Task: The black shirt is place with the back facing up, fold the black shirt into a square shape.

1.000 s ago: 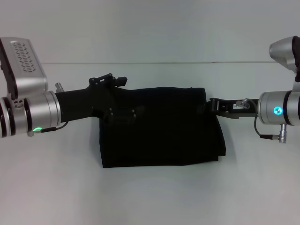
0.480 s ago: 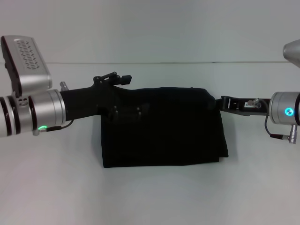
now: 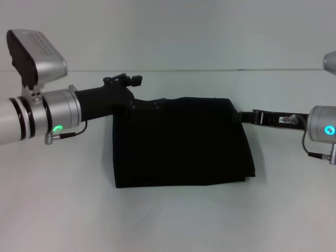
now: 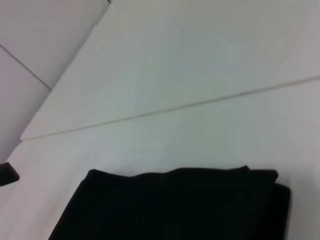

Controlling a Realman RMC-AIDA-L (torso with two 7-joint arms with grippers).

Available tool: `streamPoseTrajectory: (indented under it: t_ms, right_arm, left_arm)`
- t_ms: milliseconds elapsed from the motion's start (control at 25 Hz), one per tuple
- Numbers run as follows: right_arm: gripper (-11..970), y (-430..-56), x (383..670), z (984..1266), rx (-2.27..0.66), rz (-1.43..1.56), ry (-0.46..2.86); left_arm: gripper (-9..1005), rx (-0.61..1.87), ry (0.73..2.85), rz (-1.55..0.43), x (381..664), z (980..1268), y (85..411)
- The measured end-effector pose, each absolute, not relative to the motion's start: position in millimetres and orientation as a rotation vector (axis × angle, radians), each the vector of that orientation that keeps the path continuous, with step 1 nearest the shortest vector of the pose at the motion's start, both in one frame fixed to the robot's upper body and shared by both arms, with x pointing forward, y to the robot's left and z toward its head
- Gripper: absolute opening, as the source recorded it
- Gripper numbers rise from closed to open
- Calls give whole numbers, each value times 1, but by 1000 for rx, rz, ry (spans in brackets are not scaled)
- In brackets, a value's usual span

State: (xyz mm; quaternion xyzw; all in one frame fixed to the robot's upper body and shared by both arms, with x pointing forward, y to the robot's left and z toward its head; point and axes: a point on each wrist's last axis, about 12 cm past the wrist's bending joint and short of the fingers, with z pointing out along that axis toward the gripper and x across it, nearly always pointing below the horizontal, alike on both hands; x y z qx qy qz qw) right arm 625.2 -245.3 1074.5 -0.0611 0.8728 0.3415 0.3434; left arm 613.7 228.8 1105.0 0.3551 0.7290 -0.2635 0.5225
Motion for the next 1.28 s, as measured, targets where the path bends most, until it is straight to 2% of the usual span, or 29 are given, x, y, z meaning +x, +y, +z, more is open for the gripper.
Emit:
streamPoseTrajectory:
  t_ms: [80,320,400,440,600,960,1280]
  right_arm:
    - [116,-252,624,1076,-158,875,2234]
    - [354,-268,627,1086,-161,829,2154]
    - [602,-271,630,1091,-196,806,2159]
    - [620,-273,632,1094,-217,795,2165]
    - [694,-279,637,1106,-304,770,2158]
    - [702,-293,621,1127,-509,855,2043]
    - [710,-306,615,1134,-515,869,1998]
  left_arm:
    - [936,810,1765,-648,617,1108,227]
    - [936,542,1910,-738,633,1115,230]
    - [936,495,1937,-763,634,1116,231]
    - [936,405,2009,-823,639,1118,229]
    - [936,318,2130,-871,644,1121,224]
    - [936,139,2284,-815,657,1122,232]
    - [936,94,2327,-798,657,1113,230]
